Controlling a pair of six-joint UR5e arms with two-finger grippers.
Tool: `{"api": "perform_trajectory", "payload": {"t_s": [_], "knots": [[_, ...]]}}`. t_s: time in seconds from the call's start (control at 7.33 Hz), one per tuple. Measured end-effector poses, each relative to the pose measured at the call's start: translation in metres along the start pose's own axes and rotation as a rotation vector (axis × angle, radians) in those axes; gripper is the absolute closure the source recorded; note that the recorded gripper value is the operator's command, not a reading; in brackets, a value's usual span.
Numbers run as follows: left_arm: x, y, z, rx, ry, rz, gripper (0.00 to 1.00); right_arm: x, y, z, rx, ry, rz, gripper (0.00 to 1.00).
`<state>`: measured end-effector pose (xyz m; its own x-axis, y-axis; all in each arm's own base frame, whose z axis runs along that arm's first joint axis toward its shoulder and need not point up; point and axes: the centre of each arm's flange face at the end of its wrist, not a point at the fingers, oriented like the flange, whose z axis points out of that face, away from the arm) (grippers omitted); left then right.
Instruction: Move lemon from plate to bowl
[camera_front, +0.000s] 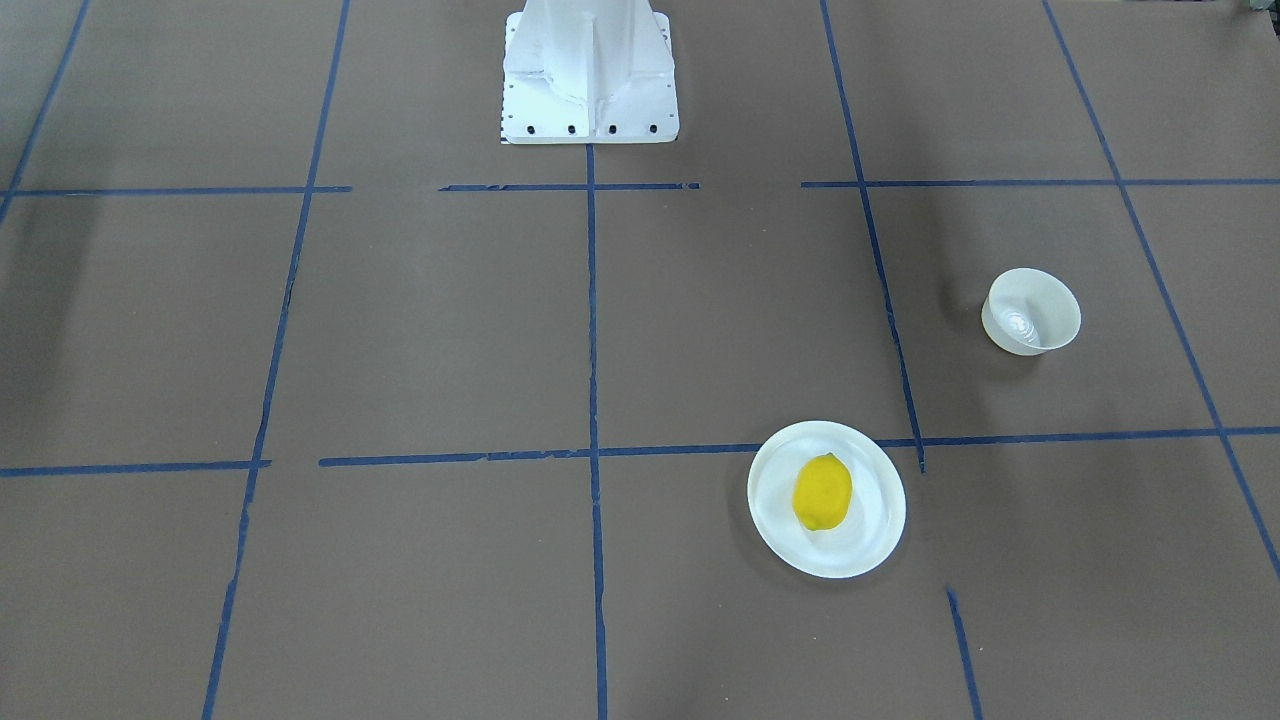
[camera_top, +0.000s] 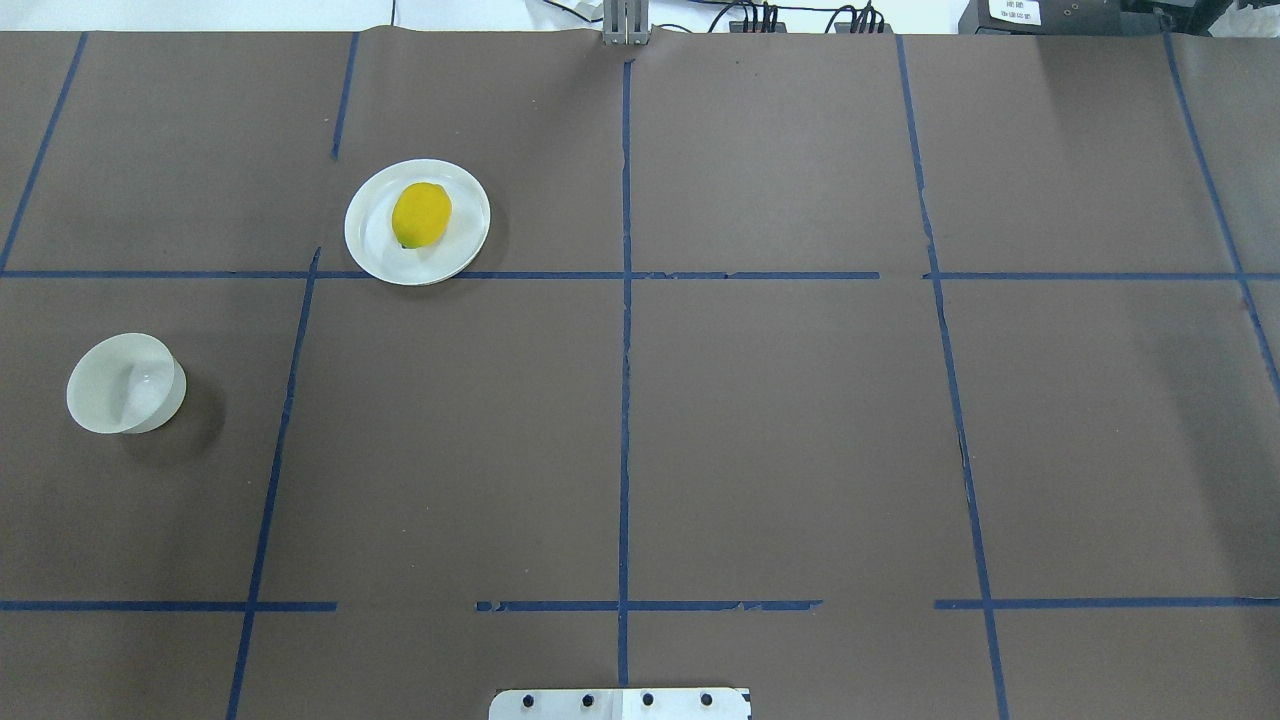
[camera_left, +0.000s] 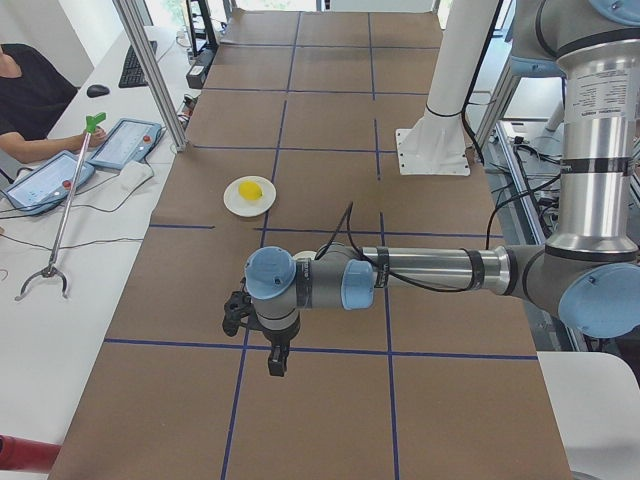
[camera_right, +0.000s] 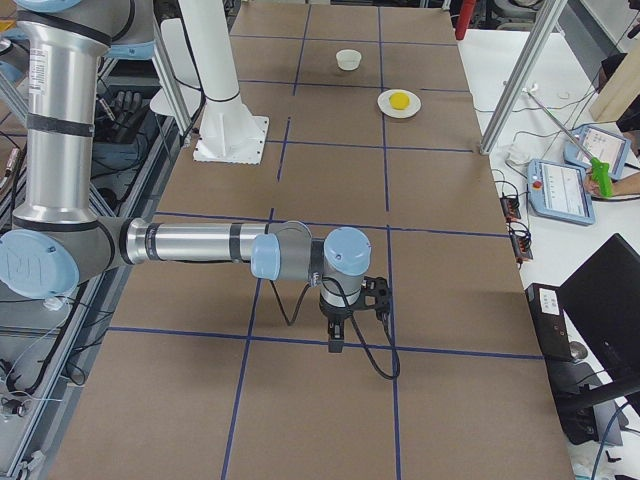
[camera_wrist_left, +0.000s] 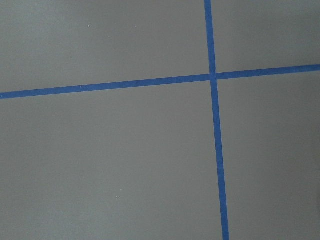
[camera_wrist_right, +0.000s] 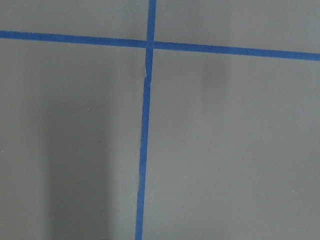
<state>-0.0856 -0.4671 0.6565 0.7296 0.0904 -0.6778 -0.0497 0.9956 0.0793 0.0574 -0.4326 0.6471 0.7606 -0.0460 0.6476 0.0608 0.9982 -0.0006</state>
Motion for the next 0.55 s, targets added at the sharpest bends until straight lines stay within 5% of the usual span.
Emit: {"api": "perform_trajectory", "payload": {"t_s": [0.55], "knots": [[0.018,-0.029,-0.016,0.039,-0.005,0.052,0.0,0.0,0.0,0.0,0.0,0.0,0.0,0.0]]}}
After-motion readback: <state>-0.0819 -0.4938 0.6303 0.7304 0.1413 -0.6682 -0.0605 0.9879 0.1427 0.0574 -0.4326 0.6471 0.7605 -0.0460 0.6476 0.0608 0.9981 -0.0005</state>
